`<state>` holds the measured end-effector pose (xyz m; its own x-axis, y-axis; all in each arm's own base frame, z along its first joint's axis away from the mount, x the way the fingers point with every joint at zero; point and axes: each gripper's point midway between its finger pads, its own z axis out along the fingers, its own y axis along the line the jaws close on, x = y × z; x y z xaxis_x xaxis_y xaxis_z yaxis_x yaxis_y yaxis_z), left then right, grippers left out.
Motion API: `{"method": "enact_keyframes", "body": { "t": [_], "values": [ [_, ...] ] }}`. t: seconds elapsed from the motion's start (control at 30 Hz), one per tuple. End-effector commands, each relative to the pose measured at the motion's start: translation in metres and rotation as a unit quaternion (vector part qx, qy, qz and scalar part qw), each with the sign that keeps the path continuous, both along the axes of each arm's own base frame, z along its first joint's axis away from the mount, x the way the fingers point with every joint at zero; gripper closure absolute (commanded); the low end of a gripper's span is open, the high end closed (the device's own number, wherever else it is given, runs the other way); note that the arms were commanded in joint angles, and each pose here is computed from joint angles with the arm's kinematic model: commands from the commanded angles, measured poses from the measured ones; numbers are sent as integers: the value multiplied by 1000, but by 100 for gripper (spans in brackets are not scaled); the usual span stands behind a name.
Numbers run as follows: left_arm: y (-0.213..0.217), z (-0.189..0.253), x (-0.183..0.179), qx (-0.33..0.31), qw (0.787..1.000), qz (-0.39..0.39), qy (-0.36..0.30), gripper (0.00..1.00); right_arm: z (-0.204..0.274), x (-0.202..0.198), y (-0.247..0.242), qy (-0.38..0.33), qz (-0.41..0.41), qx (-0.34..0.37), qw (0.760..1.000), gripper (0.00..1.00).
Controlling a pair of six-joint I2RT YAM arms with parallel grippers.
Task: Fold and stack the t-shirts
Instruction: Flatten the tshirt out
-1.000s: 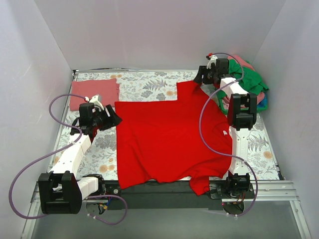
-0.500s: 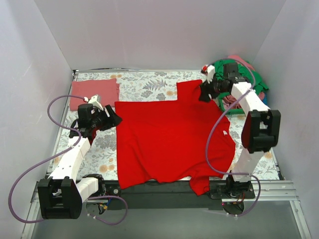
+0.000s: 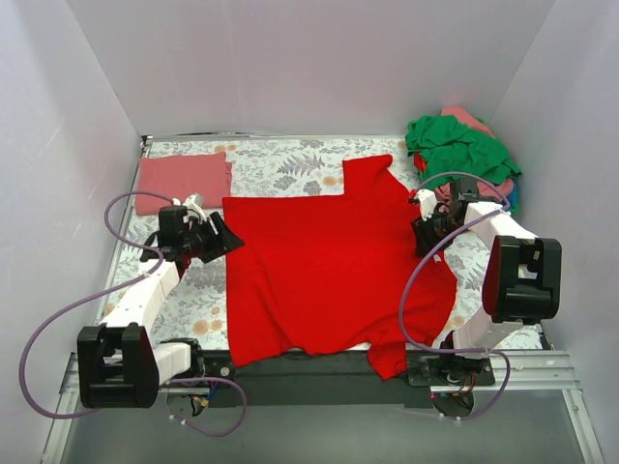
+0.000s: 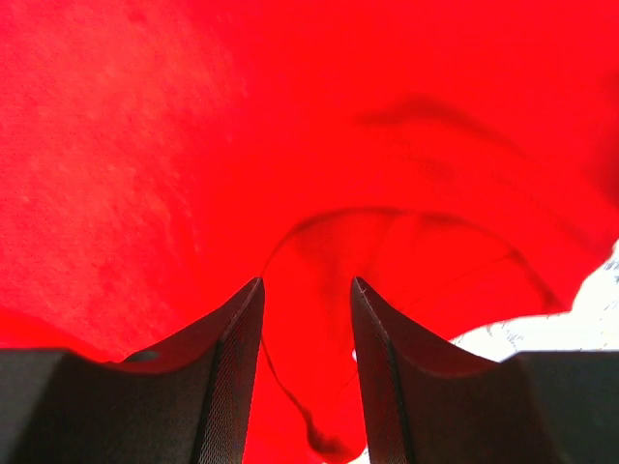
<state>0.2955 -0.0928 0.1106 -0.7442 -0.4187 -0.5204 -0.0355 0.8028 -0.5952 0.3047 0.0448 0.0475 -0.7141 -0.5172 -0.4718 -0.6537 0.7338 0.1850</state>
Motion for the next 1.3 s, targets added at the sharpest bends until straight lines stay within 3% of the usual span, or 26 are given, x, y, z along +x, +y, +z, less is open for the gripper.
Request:
{"method": "enact_keyframes", "body": {
  "t": [0.0, 0.37, 0.6, 0.8, 1.27],
  "values": [
    [-3, -18, -8, -12, 999, 9, 50, 48, 2, 2, -8, -22, -9, -9, 1000, 53],
    [11, -62, 3, 30, 988, 49, 145, 71, -10, -9, -6, -3, 1, 3, 1000, 53],
    [12, -80, 4, 80, 980, 50, 173, 72, -15, -12, -4, 4, 7, 10, 1000, 53],
    [35, -102, -25, 134, 953, 110, 249, 79, -21, -14, -10, 10, 5, -4, 1000, 56],
    [34, -91, -76, 97, 925, 188, 316, 81, -29, -45, -20, 39, 24, -33, 998, 57]
  ]
}}
